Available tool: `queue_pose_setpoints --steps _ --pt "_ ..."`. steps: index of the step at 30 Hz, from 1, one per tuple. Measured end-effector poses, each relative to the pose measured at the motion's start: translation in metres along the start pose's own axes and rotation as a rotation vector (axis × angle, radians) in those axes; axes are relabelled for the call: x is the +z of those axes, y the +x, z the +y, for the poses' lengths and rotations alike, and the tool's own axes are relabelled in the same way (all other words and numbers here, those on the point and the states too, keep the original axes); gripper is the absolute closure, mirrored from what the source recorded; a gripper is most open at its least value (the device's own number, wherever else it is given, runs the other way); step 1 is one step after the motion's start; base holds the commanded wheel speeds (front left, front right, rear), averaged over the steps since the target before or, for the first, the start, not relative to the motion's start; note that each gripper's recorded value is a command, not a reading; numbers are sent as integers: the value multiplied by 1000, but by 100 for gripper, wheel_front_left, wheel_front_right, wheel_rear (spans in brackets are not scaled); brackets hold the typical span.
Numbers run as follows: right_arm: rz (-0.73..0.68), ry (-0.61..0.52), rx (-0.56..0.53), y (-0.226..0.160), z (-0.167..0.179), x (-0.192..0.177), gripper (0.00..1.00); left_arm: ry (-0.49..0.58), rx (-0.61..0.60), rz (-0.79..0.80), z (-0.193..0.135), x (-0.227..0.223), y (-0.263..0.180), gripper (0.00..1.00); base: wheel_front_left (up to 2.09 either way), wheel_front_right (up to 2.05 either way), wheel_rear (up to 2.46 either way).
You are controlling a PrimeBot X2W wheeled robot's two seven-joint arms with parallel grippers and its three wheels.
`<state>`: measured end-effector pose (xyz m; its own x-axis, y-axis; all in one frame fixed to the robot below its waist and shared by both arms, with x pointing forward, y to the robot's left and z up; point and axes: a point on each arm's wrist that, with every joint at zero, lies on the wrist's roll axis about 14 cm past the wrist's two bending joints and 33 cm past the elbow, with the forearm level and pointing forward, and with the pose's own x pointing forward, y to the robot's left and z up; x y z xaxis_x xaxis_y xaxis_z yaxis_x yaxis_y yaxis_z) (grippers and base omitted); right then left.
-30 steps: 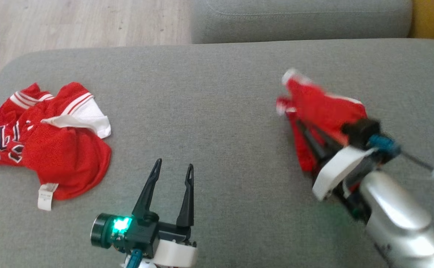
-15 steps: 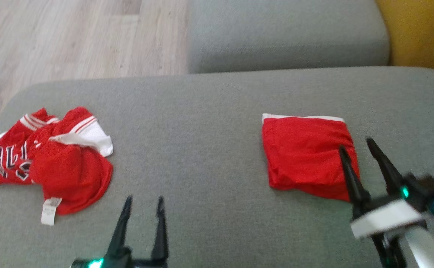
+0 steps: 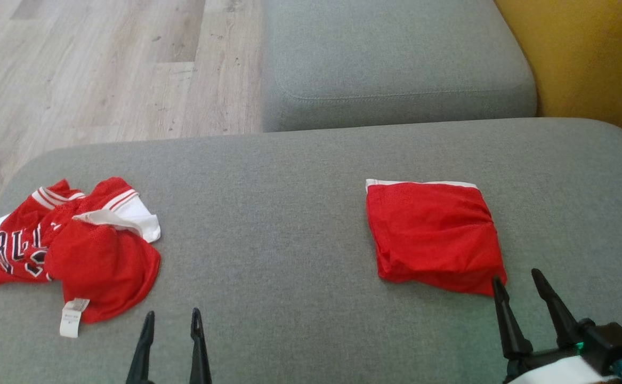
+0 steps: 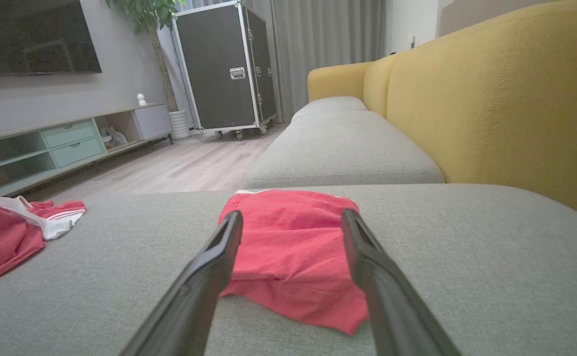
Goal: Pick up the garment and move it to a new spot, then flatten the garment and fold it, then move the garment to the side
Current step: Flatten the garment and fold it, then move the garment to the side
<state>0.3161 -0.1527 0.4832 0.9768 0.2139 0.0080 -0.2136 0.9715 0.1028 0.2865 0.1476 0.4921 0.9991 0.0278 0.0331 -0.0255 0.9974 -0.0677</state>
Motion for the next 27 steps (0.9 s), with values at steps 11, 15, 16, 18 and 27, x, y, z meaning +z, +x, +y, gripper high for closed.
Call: queue_pose_setpoints --steps 11,15,16,18,27 --pt "15 -14 -2 -3 0 -5 0 10 1 19 6 -6 -4 0 0 0 0" --pt "14 -13 -1 -4 1 -5 0 9 -4 17 5 -6 -4 0 0 0 0" --pt "14 -12 -1 -4 1 -5 0 9 -5 17 5 -6 -4 0 0 0 0" --pt "16 -12 -2 -4 1 -5 0 9 -7 17 4 -6 -4 0 0 0 0" --pt "35 -17 -3 -3 0 -11 0 16 -10 30 4 -9 -3 0 0 0 0"
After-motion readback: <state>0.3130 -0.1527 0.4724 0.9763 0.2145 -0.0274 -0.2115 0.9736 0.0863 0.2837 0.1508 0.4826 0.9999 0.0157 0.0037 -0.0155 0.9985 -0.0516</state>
